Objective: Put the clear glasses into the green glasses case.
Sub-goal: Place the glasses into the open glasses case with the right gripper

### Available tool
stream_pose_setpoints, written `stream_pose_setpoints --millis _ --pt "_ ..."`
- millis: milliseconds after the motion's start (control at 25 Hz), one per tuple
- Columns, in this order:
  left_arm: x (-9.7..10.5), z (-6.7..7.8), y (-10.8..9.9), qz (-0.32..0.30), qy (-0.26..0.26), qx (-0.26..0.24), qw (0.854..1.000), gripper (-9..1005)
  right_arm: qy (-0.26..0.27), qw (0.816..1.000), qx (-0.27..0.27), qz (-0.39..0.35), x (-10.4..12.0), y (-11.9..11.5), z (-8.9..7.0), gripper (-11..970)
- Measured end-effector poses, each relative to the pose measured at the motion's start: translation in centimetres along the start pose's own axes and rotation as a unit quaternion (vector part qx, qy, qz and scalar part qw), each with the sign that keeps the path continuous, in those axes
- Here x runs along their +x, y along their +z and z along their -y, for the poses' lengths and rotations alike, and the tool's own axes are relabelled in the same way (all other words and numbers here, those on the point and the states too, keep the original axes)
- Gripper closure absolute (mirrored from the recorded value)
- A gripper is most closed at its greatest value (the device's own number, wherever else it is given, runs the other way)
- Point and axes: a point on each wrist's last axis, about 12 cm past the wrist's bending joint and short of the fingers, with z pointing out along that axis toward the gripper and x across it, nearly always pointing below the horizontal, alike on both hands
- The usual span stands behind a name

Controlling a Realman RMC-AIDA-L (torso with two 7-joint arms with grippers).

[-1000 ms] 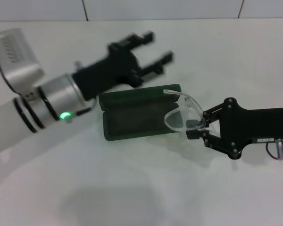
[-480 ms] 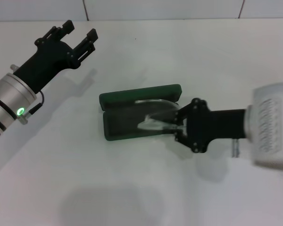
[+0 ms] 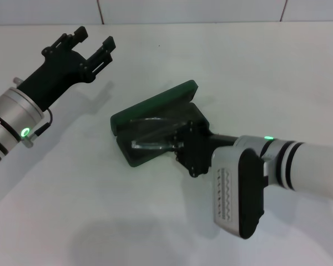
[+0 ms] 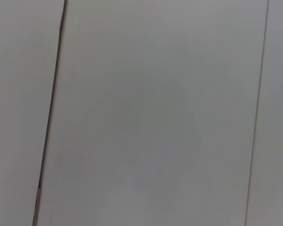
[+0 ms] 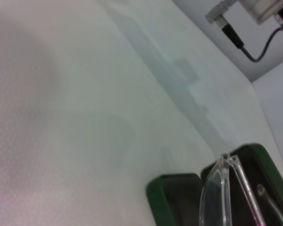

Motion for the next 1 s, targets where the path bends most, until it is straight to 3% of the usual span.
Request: stream_pose_setpoints --millis 280,440,680,1000 --pt "0.3 0.1 -0.3 -0.003 -0.003 -0.001 1.0 288 -0.015 1.0 0.005 0.01 -0.9 -0.3 -0.2 842" --pt "0.4 0.0 -0.5 -0.007 -0.003 -0.002 1.0 288 -0.049 0.999 0.014 -0.006 -0.7 -0.8 -0.5 842" --pt "0.4 0.1 -0.5 -0.007 -0.004 -0.001 1.0 288 -0.095 0.994 0.037 -0.032 -0.2 -0.9 0.2 842" --pt "0.5 0.2 -0.5 -0.006 -0.005 0.001 1.0 288 -0.117 0.992 0.035 -0.036 0.0 0.3 1.2 842"
